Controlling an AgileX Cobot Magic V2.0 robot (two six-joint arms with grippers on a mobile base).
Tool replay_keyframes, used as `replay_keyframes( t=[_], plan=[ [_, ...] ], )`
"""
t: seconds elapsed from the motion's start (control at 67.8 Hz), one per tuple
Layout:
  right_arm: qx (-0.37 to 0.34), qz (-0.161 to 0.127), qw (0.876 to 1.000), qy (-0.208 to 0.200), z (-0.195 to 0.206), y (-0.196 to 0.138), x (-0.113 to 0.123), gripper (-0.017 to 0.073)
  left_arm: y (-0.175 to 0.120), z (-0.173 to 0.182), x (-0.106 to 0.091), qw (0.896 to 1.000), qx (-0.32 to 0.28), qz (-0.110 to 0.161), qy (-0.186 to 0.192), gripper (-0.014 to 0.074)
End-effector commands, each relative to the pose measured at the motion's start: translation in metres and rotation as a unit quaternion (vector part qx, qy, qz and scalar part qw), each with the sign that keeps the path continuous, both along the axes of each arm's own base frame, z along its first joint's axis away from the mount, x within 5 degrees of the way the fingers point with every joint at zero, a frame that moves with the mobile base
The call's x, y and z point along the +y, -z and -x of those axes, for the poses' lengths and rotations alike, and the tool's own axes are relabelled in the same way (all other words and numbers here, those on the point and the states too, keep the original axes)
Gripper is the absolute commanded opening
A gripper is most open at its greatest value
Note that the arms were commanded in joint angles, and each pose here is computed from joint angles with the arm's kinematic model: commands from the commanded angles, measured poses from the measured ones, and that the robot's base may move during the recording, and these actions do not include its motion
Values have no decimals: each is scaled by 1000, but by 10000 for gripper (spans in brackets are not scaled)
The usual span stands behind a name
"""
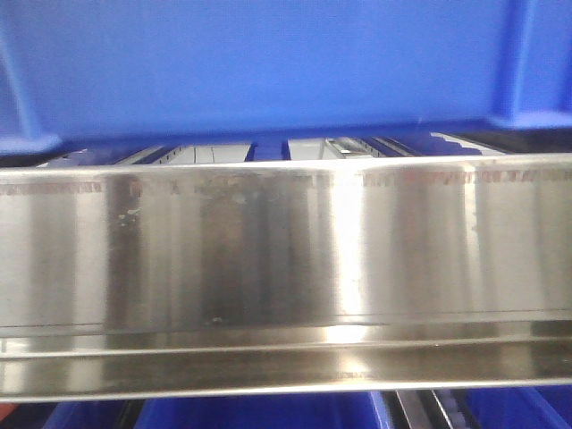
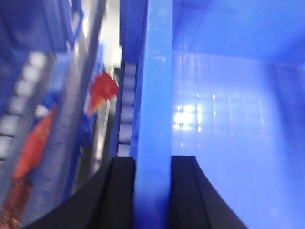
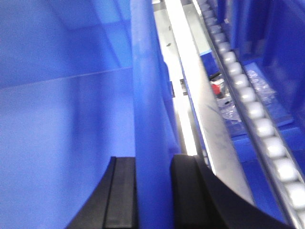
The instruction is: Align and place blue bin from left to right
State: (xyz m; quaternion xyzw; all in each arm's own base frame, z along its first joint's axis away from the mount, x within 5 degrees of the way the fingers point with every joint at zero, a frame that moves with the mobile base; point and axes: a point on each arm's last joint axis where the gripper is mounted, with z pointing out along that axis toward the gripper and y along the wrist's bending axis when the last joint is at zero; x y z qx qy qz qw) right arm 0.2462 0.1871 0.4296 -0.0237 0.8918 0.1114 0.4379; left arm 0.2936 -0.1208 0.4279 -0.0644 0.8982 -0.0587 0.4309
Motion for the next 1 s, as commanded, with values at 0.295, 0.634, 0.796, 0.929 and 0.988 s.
replay_keyframes(
  t=[0.295,0.634,0.796,0.929,0.988],
  plan=[
    [-36,-27,998,-41,-22,10,27,-151,8,-20,-3,999,-1,33,6,-111],
    [-35,-22,998,-40,-22,10,27,-151,8,-20,-3,999,-1,32,7,40],
    [-33,-17,998,-40,-22,11,26,-151,8,-20,-2,1000,-3,28,7,396],
    [-21,-2,999,-29,-23,13,21,-16,8,-20,-2,1000,0,27,6,463],
    [-18,1,999,-27,-22,14,21,115,8,-20,-2,1000,0,27,6,463]
  ],
)
